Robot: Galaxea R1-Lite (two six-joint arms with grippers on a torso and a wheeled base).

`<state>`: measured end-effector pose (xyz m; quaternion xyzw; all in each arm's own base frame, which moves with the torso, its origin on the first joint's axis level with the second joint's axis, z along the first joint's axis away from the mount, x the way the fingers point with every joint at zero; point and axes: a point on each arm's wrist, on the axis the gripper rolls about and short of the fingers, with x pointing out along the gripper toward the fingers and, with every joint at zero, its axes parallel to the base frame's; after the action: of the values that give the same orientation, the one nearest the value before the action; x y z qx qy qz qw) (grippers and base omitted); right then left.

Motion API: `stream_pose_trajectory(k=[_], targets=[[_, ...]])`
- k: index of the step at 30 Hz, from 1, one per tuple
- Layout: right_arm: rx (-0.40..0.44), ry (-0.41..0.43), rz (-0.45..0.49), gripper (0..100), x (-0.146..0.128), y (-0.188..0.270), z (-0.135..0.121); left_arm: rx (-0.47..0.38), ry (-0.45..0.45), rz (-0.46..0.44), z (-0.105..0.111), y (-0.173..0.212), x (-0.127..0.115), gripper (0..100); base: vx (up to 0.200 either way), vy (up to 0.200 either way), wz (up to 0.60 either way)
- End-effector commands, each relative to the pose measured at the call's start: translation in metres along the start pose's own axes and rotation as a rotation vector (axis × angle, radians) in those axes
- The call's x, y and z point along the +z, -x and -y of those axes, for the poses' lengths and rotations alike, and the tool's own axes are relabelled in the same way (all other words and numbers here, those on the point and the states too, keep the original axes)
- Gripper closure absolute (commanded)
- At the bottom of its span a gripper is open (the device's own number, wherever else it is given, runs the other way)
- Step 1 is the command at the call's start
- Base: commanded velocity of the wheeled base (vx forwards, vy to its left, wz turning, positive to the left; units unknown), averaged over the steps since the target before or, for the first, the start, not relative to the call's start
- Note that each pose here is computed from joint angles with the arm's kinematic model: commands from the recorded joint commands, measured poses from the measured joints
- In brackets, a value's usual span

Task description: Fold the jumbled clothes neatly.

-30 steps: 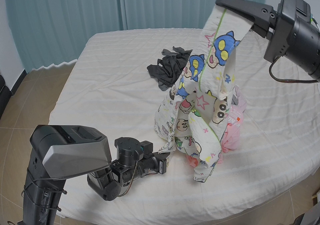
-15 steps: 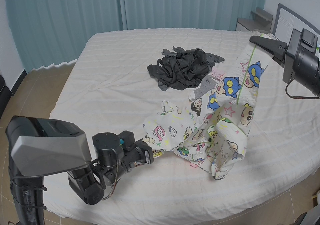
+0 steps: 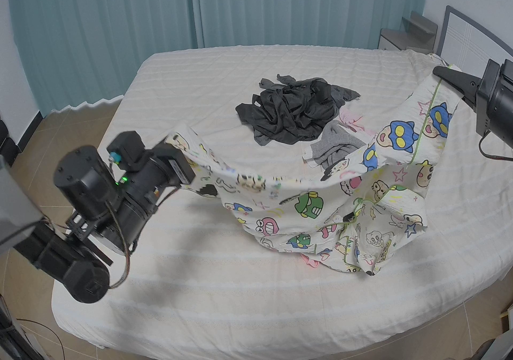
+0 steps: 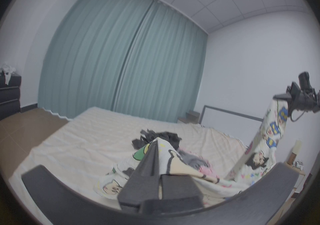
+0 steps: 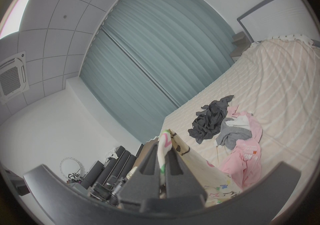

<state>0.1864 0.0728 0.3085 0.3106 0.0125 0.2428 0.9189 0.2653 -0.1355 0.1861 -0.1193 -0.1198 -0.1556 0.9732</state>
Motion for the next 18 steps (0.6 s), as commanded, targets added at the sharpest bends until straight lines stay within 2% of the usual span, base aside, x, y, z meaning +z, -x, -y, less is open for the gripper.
stream_pose_trajectory(k=[1, 2, 3, 5, 7, 8, 9, 12, 18], targets=[[0.019, 0.057, 0.062, 100, 0.012, 0.01, -0.006, 0.013, 0.01, 0.194, -0.001, 0.013, 0.08, 100, 0.0, 0.0, 0.0], [0.038, 0.104, 0.09, 100, 0.016, 0.012, -0.009, 0.013, 0.016, 0.212, 0.002, 0.02, 0.107, 100, 0.0, 0.0, 0.0], [0.038, 0.104, 0.09, 100, 0.016, 0.012, -0.009, 0.013, 0.016, 0.212, 0.002, 0.02, 0.107, 100, 0.0, 0.0, 0.0], [0.075, 0.135, 0.149, 100, 0.025, 0.016, -0.017, 0.012, 0.016, 0.247, 0.005, 0.028, 0.135, 100, 0.0, 0.0, 0.0], [0.096, 0.139, 0.177, 100, 0.032, 0.019, -0.023, 0.015, 0.021, 0.287, 0.007, 0.03, 0.152, 100, 0.0, 0.0, 0.0], [0.096, 0.139, 0.177, 100, 0.032, 0.019, -0.023, 0.015, 0.021, 0.287, 0.007, 0.03, 0.152, 100, 0.0, 0.0, 0.0], [0.119, 0.142, 0.199, 100, 0.038, 0.022, -0.028, 0.033, 0.031, 0.324, 0.009, 0.034, 0.17, 100, 0.0, 0.0, 0.0], [0.143, 0.144, 0.211, 100, 0.042, 0.023, -0.034, 0.042, 0.033, 0.335, 0.01, 0.042, 0.187, 100, 0.0, 0.0, 0.0], [0.213, 0.138, 0.242, 100, 0.052, 0.026, -0.051, 0.044, 0.02, 0.335, 0.01, 0.06, 0.2, 100, 0.0, 0.0, 0.0]])
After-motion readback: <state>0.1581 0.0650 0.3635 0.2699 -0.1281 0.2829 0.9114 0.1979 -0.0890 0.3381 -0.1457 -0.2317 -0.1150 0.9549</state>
